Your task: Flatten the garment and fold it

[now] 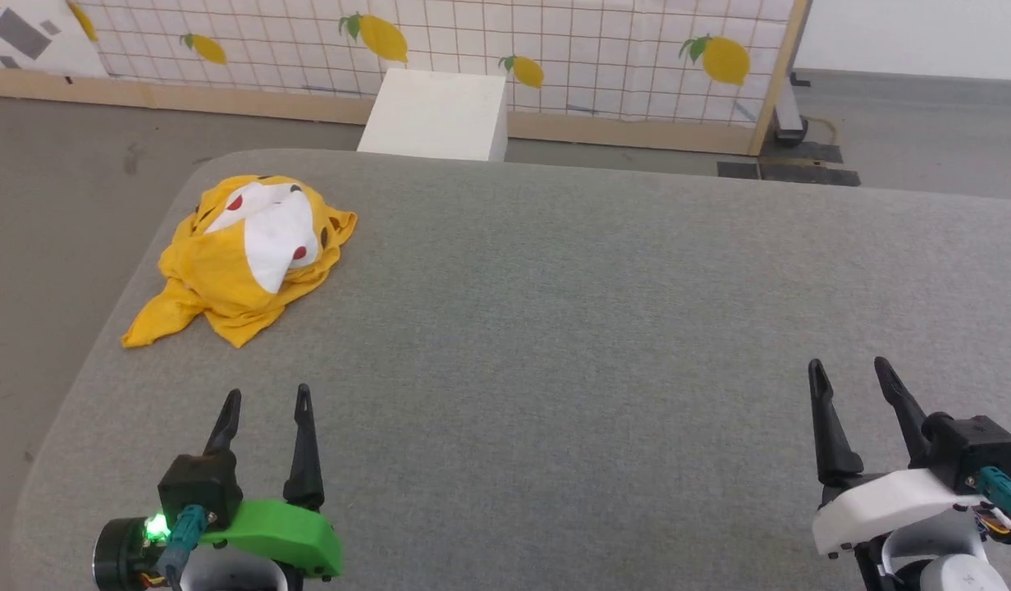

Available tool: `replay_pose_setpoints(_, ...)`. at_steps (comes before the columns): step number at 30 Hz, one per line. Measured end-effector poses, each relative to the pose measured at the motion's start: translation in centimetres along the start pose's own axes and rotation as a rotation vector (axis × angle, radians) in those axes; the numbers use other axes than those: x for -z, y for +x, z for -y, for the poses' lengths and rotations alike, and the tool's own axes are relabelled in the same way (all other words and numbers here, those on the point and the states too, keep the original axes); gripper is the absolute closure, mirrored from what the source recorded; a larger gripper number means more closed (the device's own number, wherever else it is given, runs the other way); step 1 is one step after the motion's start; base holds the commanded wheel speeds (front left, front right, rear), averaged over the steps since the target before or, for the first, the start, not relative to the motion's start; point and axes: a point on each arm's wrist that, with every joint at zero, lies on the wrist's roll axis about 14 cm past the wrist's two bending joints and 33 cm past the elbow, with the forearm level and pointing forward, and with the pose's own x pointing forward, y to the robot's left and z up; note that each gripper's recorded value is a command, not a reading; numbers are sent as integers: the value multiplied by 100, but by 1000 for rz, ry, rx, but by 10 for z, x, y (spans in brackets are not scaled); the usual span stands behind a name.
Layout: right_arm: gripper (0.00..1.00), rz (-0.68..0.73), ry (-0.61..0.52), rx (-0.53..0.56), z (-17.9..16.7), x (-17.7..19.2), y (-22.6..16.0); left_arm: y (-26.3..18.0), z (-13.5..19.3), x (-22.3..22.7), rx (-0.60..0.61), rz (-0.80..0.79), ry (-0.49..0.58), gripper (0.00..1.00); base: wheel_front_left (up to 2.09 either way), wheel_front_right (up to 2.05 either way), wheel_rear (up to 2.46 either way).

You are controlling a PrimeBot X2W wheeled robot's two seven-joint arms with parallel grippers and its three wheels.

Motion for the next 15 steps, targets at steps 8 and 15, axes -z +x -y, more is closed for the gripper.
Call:
replay_pose_setpoints(8, 0, -2, 11, -37, -13, 4, 8, -11, -17, 0, -54, 6, -1, 0, 0, 0, 0)
replay_pose_setpoints(15, 0, -5, 28, -80, -28, 8, 15, -20, -32, -3, -105, 24, 0, 0, 0, 0, 0)
